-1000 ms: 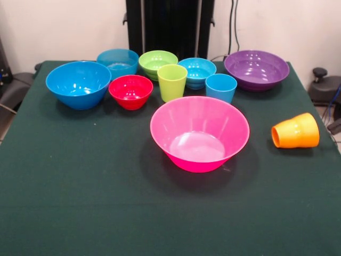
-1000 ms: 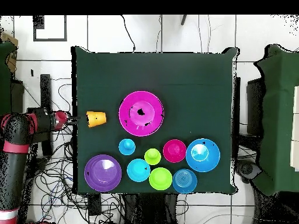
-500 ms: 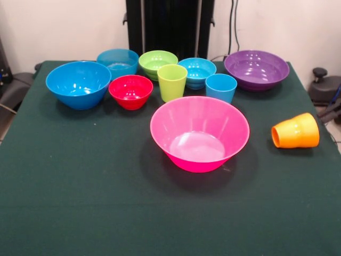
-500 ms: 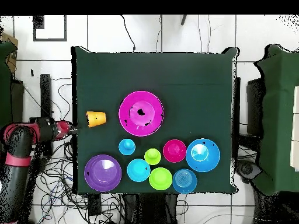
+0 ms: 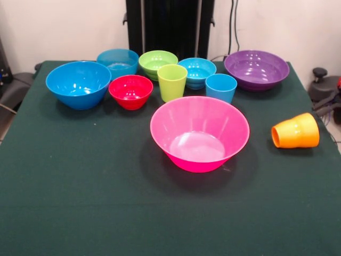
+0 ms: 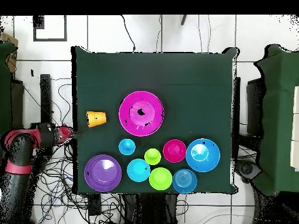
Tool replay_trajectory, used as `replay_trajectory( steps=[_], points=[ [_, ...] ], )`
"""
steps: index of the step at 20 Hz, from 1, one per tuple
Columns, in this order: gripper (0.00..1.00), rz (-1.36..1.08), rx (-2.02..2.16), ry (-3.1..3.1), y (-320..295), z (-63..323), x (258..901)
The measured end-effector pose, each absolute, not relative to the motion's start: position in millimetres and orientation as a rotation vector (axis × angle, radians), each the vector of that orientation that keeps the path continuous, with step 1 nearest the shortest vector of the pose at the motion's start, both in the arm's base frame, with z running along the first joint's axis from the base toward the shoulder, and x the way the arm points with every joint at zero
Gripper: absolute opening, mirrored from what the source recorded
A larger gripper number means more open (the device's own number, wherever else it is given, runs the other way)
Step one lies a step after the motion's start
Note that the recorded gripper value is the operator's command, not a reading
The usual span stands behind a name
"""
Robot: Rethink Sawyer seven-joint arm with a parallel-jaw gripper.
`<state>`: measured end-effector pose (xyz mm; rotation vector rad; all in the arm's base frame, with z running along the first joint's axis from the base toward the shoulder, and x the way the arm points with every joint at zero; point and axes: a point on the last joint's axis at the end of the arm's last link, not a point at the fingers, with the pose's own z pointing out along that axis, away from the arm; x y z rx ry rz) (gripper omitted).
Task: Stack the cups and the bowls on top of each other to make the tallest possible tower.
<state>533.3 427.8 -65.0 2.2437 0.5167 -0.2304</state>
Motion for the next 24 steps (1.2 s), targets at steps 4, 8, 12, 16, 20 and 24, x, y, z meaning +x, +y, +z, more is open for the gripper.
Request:
replay_trajectory(
  steps=[4,8,12,16,20,24],
  points=[
    [1.00,-0.203,2.231,0.507,413,-65,538],
    [1.00,-0.174,2.210,0.515,403,-68,544],
    [1.00,-0.170,2.194,0.513,393,-71,550],
    [1.00,-0.190,2.193,0.498,380,-75,559],
    [1.00,-0.209,2.198,0.472,364,-76,569],
    [1.00,-0.223,2.194,0.456,353,-78,574]
  ],
)
